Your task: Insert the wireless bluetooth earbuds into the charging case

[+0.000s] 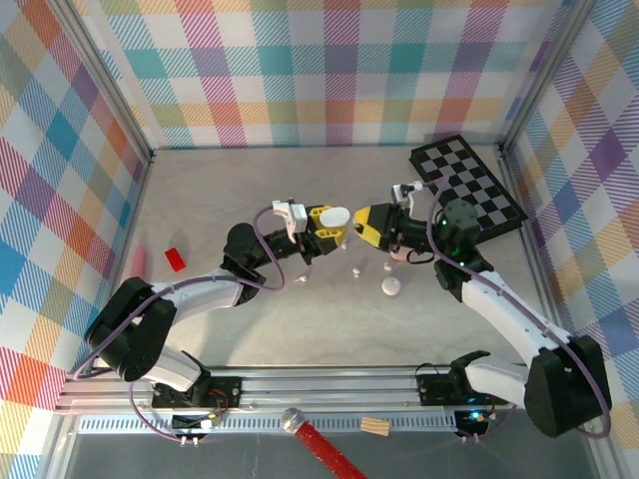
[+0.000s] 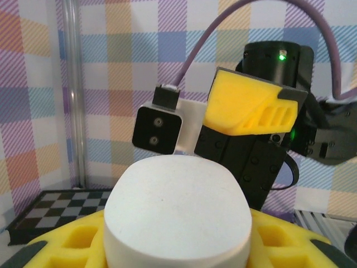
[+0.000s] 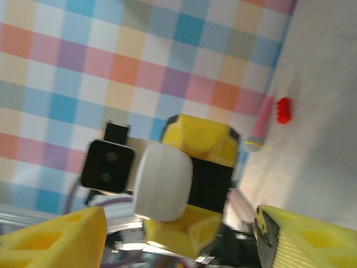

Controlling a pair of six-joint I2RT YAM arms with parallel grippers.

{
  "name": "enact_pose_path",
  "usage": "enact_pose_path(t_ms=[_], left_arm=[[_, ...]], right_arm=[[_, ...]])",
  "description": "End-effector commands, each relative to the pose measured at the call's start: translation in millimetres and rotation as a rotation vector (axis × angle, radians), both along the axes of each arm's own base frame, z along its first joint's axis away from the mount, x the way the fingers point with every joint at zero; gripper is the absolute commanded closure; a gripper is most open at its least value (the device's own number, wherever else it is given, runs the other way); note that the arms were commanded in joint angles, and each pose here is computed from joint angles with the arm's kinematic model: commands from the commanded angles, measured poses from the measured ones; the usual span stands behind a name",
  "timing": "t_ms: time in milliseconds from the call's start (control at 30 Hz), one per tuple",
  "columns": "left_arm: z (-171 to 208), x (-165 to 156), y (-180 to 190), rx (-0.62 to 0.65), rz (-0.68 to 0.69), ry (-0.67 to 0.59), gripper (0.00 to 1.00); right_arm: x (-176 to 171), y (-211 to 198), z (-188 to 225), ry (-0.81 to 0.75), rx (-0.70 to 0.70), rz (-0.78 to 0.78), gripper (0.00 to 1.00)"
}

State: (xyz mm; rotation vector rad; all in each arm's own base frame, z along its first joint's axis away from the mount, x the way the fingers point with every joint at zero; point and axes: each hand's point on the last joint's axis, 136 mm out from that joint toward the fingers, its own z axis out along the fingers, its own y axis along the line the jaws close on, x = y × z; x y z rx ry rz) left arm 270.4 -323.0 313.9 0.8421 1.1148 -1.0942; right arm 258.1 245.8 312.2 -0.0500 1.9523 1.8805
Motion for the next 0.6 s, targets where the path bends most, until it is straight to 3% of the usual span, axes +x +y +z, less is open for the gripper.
enact_pose_path(t_ms=[0, 167, 400, 567], left_arm=[[0.1, -11.2, 5.9, 0.050, -0.029, -0.032, 0.62], [-18.8, -23.9, 3.1, 0.158, -0.099, 0.012, 0.62], [-25.8, -31.1, 0.1, 0.173, -0.153, 0.031, 0.63], [-25.3, -33.4, 0.7, 0.165, -0.162, 0.016, 0.62]], right_arm=[[-3.9, -12.0, -19.4, -0.177, -0.230, -0.052, 0.26], [-28.3, -17.3, -31.6, -0.481, -0.472, 0.002, 0.24], [-43.7, 6.2, -32.2, -0.768, -0.579, 0.066, 0.23], [-30.8, 16.1, -25.6, -0.839, -0.624, 0.005, 0.24]])
